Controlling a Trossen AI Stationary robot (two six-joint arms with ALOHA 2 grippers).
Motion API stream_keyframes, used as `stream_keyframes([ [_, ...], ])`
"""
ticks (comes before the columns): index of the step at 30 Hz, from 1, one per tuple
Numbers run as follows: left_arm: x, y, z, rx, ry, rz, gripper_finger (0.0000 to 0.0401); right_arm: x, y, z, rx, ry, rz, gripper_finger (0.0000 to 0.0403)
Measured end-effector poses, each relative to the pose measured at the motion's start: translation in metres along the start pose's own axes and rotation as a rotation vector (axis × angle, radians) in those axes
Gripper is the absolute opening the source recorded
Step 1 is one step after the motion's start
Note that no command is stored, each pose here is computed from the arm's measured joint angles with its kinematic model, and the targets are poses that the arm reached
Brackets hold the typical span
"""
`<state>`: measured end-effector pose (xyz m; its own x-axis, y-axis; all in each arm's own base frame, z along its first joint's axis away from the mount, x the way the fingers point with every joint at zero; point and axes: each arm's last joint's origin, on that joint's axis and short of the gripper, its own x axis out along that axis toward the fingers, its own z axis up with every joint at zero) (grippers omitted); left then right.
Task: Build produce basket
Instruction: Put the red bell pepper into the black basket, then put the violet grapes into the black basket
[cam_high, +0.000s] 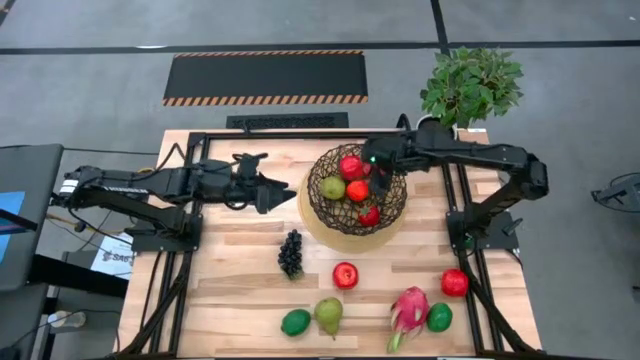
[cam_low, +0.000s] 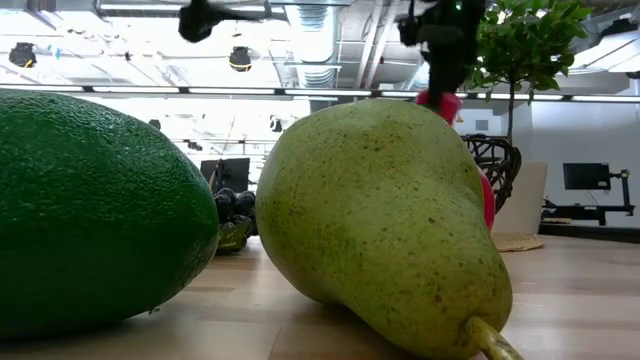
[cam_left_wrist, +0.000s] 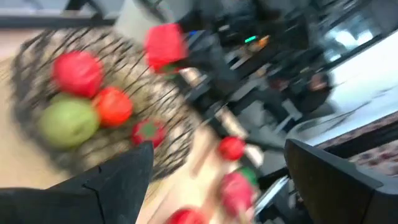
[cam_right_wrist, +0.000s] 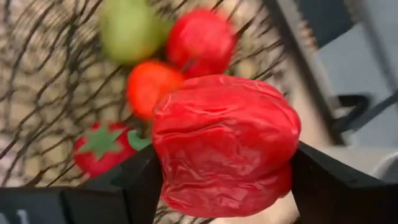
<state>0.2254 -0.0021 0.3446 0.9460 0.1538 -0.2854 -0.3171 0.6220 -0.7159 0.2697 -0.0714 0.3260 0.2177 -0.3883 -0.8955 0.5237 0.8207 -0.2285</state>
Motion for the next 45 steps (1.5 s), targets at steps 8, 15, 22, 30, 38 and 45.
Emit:
stream_keyframes([
  [8,0.000,0.018,-0.015,0.012,0.160,0.174,0.0346,0.030,0.019,-0.020,-0.057,0.102,0.087,0.0316],
  [15,0.005,0.024,-0.025,0.037,0.237,0.251,0.0346,0.035,0.023,-0.026,-0.077,0.119,0.091,0.0361],
  [22,0.015,0.025,-0.042,0.069,0.331,0.293,0.0346,0.035,0.023,-0.026,-0.088,0.125,0.094,0.0396],
  [30,0.031,0.024,-0.068,0.065,0.446,0.322,0.0346,0.035,0.024,-0.025,-0.107,0.116,0.120,0.0392],
  [38,0.051,0.024,-0.113,0.035,0.535,0.440,0.0345,0.035,0.024,-0.025,-0.109,0.116,0.121,0.0392],
  [45,0.074,0.037,-0.153,0.001,0.596,0.584,0.0345,0.035,0.024,-0.025,-0.135,0.112,0.123,0.0390],
])
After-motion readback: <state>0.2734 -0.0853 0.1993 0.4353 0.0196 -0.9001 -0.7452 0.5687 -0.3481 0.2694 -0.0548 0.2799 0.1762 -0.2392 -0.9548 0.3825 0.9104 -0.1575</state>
